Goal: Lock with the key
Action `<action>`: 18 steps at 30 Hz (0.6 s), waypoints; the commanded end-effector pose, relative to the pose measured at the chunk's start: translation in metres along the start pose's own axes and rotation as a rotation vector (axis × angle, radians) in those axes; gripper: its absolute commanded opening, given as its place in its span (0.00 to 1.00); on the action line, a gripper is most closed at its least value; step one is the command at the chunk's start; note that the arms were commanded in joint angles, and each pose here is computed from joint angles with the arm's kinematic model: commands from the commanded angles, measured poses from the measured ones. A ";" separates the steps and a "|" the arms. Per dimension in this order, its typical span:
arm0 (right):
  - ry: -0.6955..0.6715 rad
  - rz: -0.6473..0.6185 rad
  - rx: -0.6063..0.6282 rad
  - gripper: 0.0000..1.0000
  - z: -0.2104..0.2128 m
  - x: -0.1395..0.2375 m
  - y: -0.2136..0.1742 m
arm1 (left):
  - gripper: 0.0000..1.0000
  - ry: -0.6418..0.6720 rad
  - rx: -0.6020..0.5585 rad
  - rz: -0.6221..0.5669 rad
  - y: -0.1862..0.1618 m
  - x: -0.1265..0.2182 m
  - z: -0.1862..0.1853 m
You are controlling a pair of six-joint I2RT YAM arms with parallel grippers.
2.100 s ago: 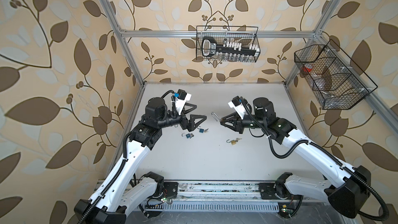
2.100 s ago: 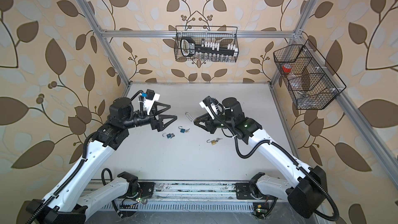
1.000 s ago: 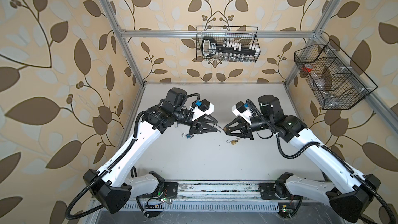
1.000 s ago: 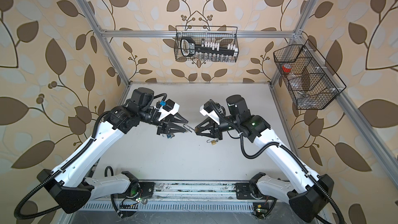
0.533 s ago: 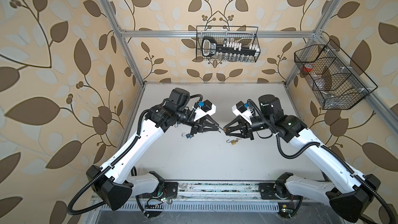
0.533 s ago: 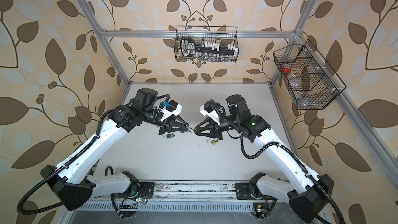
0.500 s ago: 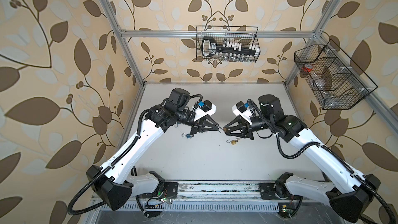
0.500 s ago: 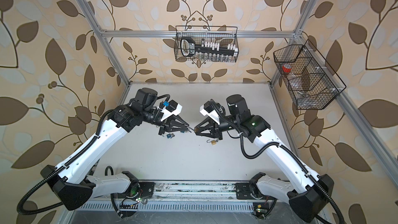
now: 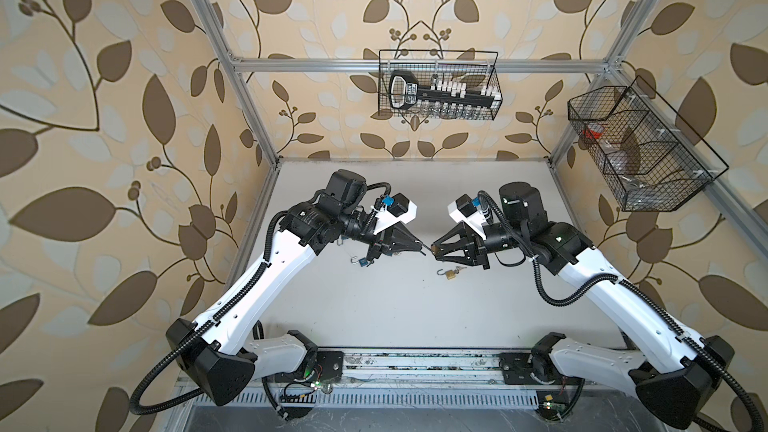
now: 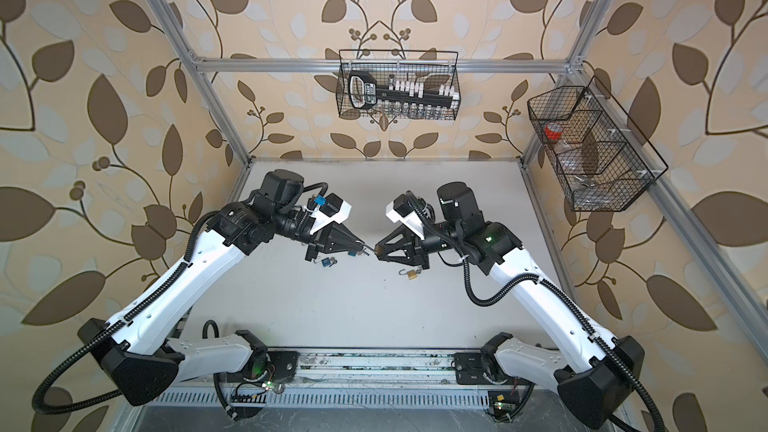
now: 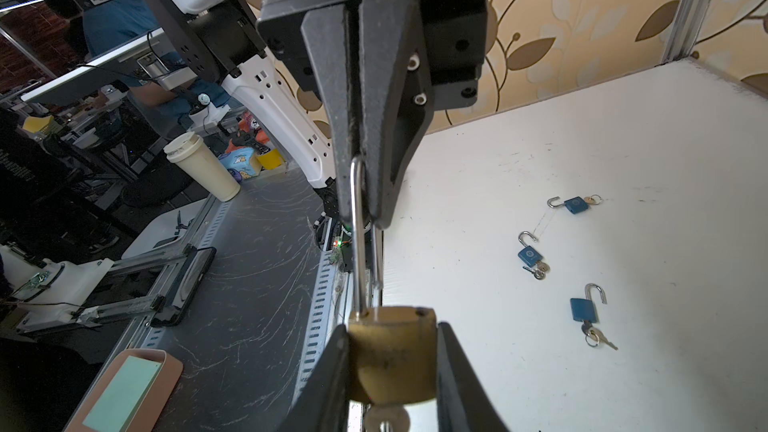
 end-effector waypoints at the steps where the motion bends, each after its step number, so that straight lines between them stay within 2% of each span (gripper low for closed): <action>1: 0.000 -0.042 0.054 0.21 0.008 0.006 0.011 | 0.00 0.044 -0.052 -0.063 0.022 0.006 -0.002; 4: -0.041 -0.092 0.086 0.67 0.010 0.011 0.016 | 0.00 0.115 -0.006 -0.104 0.030 0.009 0.003; 6: -0.090 -0.156 0.124 0.82 0.012 0.016 0.021 | 0.00 0.193 0.053 -0.114 0.032 0.012 0.009; 9: -0.206 -0.290 0.157 0.90 0.009 0.025 0.027 | 0.00 0.304 0.157 -0.120 0.037 0.017 0.022; 11: -0.273 -0.385 0.188 0.92 0.008 0.033 0.030 | 0.00 0.386 0.222 -0.129 0.040 0.022 0.029; 13: -0.324 -0.491 0.166 0.91 0.005 0.039 0.030 | 0.00 0.498 0.312 -0.136 0.042 0.029 0.038; 16: -0.331 -0.539 0.096 0.88 0.003 0.044 0.032 | 0.00 0.571 0.409 -0.134 0.046 0.035 0.045; 18: -0.273 -0.555 0.066 0.85 0.000 0.045 0.033 | 0.00 0.572 0.436 -0.158 0.050 0.037 0.046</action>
Point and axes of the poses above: each gripper's point midway between its finger pads, its own x axis back along the fingers, its own z axis along the line the jaws close on, y = z × x, the point moved 7 cm from there along x, back along the fingers, and after that the axes turned 12 degrees about -x, right-handed, at the moved point
